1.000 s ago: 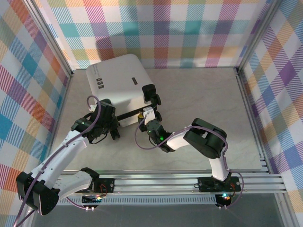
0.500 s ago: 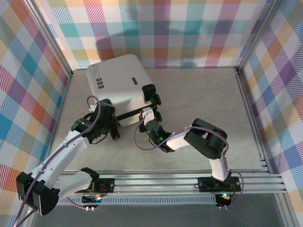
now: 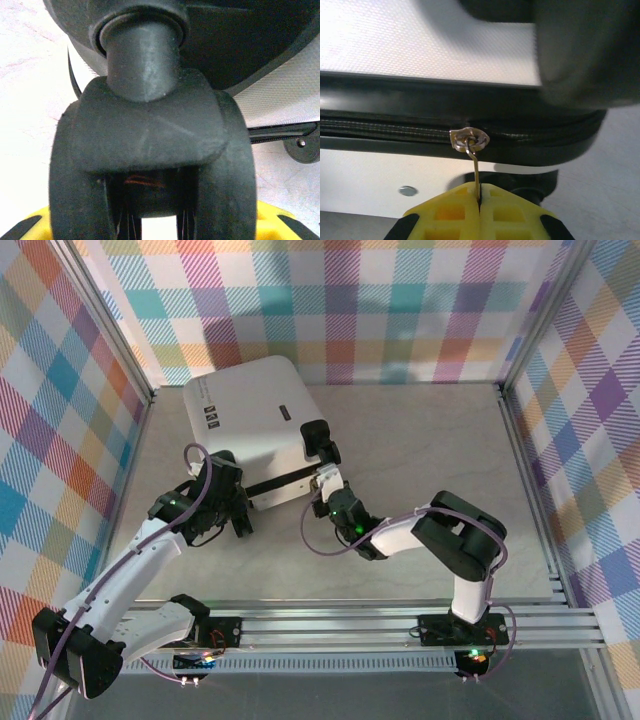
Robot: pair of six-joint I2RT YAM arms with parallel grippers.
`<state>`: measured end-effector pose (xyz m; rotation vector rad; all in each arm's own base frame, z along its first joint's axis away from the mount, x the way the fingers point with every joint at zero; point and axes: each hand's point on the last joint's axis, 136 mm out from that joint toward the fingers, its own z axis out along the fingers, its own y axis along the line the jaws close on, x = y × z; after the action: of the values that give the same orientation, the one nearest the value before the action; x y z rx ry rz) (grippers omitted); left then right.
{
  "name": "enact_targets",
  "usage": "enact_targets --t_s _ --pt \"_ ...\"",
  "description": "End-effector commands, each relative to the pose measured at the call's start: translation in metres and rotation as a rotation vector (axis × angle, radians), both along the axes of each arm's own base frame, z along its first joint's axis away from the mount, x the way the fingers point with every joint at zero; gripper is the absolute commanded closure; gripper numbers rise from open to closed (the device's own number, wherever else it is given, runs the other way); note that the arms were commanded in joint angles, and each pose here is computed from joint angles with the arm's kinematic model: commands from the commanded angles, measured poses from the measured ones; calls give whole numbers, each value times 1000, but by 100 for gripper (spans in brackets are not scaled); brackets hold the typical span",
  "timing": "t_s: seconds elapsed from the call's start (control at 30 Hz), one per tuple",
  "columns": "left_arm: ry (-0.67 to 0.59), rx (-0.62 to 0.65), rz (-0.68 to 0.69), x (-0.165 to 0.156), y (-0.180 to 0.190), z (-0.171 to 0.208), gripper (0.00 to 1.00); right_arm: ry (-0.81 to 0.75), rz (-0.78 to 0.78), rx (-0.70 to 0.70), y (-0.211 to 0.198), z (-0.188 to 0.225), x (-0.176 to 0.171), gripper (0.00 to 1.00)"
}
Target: Pack the luggage
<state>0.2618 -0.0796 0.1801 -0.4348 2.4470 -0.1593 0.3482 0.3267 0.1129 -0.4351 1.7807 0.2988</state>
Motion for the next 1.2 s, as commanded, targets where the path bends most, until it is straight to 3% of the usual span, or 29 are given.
enact_targets --t_s 0.0,0.23,0.67,0.93,1.17 --pt "-249 8 -10 27 5 53 100 -37 -86 46 -31 22 15 100" --pt "-367 23 -102 50 -6 67 100 -45 -56 34 -36 23 8 100" --pt "-483 16 -145 90 13 89 100 -66 7 37 -37 27 -21 100" --pt "-516 -9 -279 119 -4 87 100 -66 57 28 -23 24 -40 100" --pt "-502 -44 -313 143 2 80 100 -38 -88 -2 -64 12 -13 100"
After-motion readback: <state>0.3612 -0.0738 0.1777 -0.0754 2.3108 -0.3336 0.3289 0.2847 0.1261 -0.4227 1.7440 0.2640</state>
